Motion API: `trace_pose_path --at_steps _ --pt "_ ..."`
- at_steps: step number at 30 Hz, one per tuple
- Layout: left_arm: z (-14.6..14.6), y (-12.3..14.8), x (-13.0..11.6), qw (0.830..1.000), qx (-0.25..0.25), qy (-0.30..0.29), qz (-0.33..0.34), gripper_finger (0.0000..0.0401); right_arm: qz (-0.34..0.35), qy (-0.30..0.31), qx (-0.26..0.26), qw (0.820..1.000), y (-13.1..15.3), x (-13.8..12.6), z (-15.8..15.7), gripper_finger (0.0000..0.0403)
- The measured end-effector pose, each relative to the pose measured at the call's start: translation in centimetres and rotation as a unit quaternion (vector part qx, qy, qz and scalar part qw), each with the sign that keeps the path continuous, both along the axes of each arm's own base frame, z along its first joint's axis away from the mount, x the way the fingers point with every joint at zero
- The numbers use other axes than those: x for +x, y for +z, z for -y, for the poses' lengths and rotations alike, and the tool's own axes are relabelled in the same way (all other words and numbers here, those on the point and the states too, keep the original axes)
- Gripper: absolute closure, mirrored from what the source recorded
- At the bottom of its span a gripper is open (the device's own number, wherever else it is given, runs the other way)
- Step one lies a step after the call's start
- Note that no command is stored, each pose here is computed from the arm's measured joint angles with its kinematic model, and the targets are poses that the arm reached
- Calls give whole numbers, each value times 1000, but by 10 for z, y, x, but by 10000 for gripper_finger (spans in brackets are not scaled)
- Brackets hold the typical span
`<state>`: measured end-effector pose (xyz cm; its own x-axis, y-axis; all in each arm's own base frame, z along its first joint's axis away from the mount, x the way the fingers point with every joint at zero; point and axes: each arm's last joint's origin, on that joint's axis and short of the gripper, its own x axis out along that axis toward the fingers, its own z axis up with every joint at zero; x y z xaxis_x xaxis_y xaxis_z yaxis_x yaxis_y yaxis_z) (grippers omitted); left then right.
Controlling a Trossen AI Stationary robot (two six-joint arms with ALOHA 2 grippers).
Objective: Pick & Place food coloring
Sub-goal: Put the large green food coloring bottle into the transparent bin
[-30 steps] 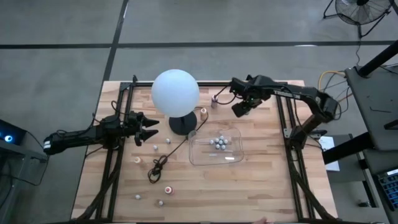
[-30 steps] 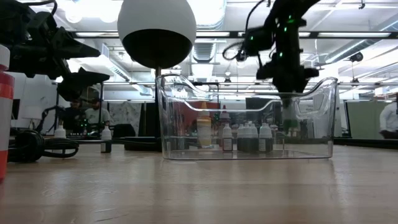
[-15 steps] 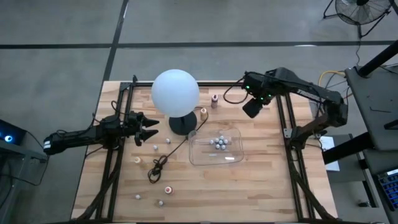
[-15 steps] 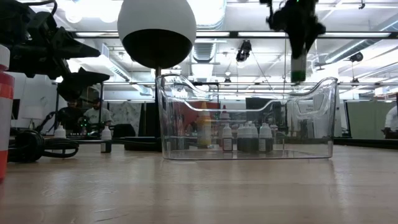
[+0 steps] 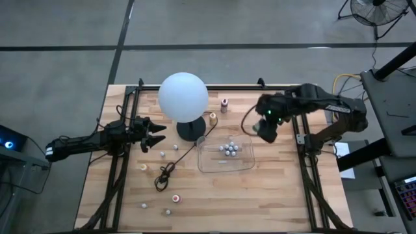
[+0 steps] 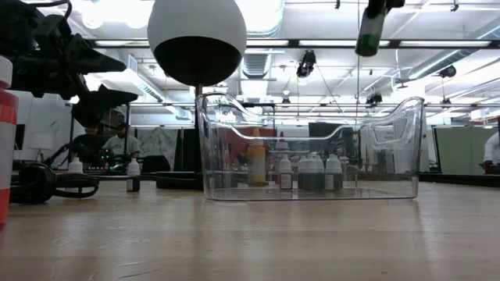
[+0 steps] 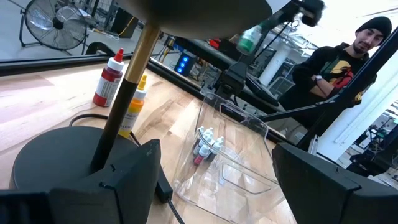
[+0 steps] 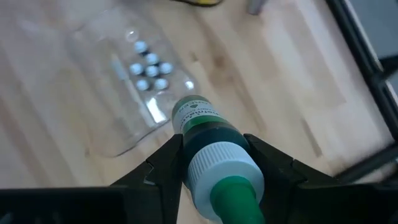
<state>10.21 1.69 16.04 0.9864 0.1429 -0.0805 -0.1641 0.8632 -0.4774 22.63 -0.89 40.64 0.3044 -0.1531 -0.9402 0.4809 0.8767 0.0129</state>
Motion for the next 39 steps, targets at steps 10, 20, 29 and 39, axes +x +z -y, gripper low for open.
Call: trace_pose_path --at_steps 10,20,29,39 --pt "0 0 0 1000 0 0 0 122 -18 90 8 996 -12 19 -38 266" --pt "0 0 0 1000 0 0 0 122 -48 186 1 981 -40 58 -59 266" --pt "0 0 0 1000 0 0 0 122 -93 250 -19 964 -65 80 -63 266" --pt "0 0 0 1000 0 0 0 122 -101 235 -33 966 -93 95 -65 266"
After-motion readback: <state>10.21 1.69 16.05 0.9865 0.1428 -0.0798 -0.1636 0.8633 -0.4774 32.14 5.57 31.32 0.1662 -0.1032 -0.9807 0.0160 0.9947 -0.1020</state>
